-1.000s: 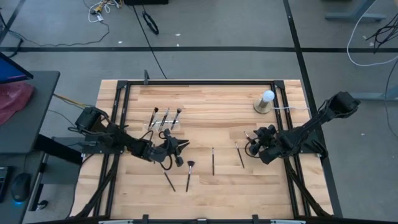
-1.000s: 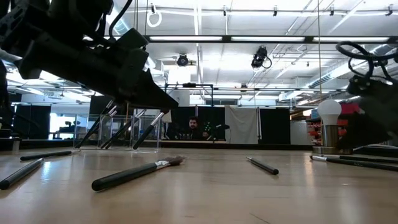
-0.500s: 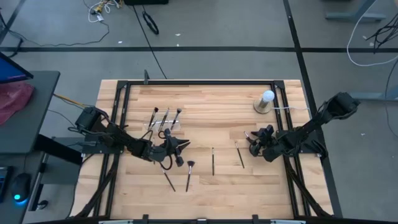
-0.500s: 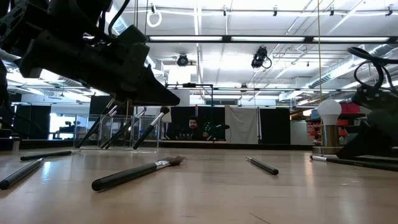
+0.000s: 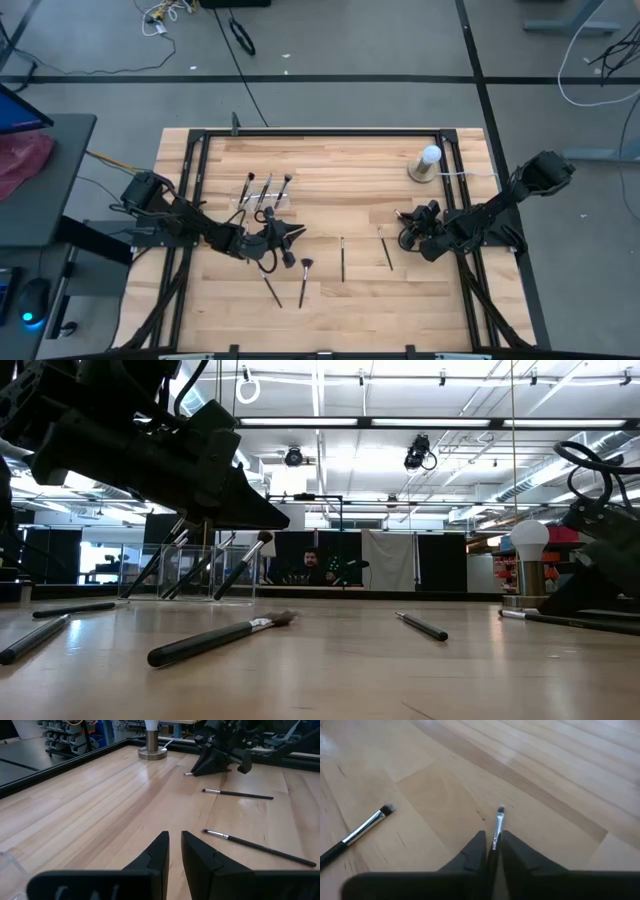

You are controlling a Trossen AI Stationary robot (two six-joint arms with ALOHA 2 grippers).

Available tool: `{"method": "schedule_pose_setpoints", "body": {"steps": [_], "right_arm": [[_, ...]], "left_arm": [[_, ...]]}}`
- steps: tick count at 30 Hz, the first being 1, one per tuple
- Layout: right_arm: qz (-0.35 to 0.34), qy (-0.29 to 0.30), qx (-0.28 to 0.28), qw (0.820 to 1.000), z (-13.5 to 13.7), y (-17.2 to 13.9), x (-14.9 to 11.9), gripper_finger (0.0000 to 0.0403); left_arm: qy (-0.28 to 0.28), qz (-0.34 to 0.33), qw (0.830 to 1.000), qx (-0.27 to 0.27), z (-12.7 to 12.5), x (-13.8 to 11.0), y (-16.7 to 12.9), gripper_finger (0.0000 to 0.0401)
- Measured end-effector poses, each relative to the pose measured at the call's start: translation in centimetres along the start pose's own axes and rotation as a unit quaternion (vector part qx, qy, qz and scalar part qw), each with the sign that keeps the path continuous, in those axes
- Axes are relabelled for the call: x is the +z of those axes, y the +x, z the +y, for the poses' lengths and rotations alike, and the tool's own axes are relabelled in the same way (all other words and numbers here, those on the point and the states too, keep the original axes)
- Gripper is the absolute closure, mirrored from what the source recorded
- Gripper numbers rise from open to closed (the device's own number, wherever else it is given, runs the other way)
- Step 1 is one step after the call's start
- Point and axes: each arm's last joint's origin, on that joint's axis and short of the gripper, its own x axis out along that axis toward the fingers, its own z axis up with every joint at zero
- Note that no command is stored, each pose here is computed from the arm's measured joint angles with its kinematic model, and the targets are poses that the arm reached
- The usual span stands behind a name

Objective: Pick & Place Makeup Brushes
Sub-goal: Put the black eyeshadow brush into the transparent organizer

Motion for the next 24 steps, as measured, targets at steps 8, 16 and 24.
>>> {"method": "schedule_pose_setpoints", "body": {"steps": [8,16,24], "right_arm": [[-0.004,-0.015,-0.004,1.000,0.2,0.0,0.1,0.0391],[0.002,-0.060,0.032,0.998,2.7,-0.3,1.8,0.0394],[-0.064,-0.047,0.036,0.996,3.8,-0.2,3.3,0.0393]], "left_arm": [[0.000,0.000,1.000,0.000,0.0,0.0,0.0,0.0348],[0.002,-0.008,1.000,-0.019,-0.2,0.3,0.0,0.0348],[0.020,-0.022,0.997,-0.070,-0.6,0.8,-0.1,0.0348]]}}
